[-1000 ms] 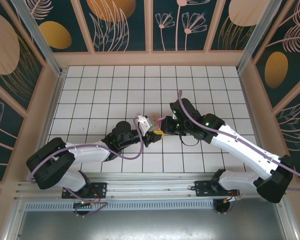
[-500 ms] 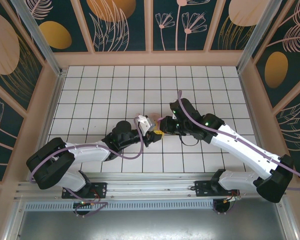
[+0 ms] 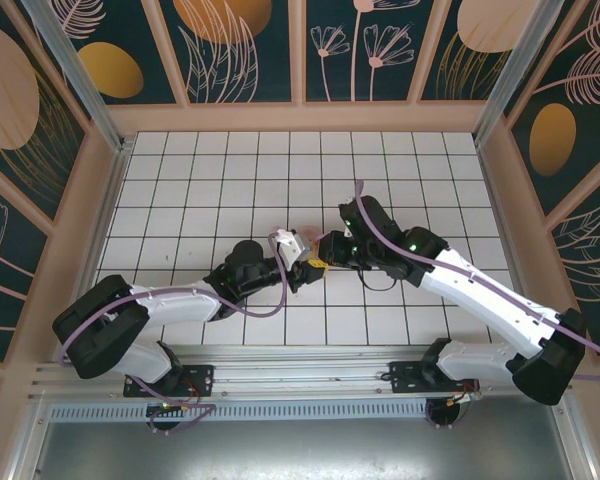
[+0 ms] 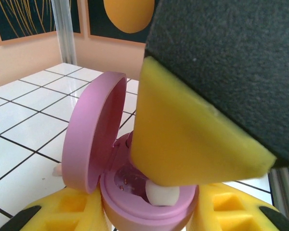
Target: Insert the wireless bluetooth earbuds into the charging case
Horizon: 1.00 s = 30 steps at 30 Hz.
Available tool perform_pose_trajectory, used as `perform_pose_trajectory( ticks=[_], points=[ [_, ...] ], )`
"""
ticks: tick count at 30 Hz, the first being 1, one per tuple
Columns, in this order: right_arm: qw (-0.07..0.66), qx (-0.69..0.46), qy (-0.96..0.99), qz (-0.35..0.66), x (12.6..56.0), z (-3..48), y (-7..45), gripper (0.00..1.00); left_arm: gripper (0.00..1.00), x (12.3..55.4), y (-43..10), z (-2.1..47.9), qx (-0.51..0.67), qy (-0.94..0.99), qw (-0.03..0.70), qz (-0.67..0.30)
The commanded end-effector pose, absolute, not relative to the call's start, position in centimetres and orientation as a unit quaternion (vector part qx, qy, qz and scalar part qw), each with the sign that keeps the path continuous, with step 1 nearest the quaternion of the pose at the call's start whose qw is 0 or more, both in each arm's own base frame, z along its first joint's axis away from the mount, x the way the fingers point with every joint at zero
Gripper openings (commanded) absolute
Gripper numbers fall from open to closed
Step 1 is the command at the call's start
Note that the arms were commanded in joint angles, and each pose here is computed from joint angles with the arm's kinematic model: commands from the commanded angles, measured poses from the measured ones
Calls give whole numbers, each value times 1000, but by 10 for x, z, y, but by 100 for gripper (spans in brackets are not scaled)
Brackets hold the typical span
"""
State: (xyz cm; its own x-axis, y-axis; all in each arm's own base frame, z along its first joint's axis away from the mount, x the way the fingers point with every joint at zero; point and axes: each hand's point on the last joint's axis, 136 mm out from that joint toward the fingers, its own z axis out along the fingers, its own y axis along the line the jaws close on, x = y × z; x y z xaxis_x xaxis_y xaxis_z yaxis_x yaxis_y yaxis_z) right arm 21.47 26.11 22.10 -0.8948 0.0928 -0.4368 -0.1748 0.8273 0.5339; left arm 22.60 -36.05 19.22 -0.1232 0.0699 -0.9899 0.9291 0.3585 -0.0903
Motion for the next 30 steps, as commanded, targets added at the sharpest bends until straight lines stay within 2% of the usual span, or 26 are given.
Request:
perform_pose_trajectory(
  ticks=[1,14,30],
  points=[
    [239,-32,925,295,220,228,267,22,17,224,-366,216,397,605,548,-420],
    [238,-32,925,296,220,232,268,28,17,225,-367,215,398,608,546,-417],
    [268,-27,914,304,218,262,257,27,18,224,-361,214,397,610,553,-406]
  ],
)
